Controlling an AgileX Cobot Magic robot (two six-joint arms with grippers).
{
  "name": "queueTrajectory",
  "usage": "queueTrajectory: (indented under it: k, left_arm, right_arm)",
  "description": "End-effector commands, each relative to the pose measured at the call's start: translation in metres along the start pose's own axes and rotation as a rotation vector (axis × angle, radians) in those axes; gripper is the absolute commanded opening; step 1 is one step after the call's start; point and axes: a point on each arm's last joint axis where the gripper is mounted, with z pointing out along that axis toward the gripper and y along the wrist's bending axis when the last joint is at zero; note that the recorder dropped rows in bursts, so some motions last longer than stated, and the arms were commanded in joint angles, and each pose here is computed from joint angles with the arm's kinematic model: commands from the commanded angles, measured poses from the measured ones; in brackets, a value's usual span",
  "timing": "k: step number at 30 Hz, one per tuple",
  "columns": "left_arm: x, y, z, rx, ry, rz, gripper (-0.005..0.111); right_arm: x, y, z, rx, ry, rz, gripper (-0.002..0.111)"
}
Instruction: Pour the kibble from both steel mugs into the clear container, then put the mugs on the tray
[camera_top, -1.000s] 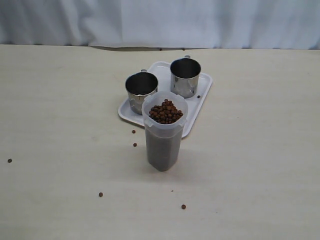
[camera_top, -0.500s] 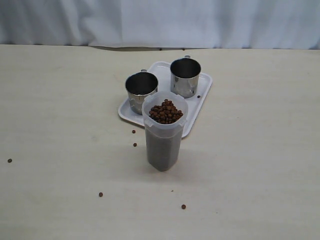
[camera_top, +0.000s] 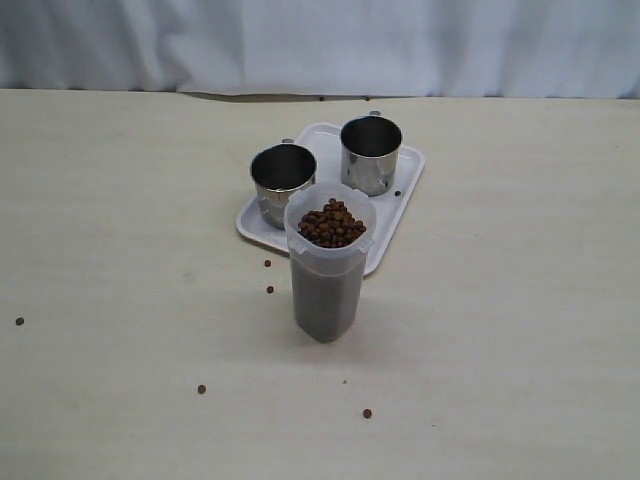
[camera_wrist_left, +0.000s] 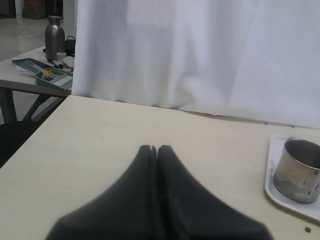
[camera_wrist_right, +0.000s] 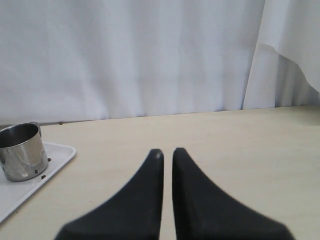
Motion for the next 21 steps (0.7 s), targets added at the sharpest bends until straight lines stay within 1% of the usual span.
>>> queueTrajectory:
  k: [1, 21]
  left_arm:
    - [0.0002, -0.0005, -0.0001, 0.009, -0.005, 0.002, 0.000]
    - [-0.0005, -0.0005, -0.0001, 0.010, -0.013, 0.000, 0.000]
  right_arm:
    - [0.0010, -0.0003, 0.0000, 0.006, -0.002, -0.003, 0.005]
    - [0.0010, -0.0003, 0.0000, 0.006, -0.002, -0.003, 0.005]
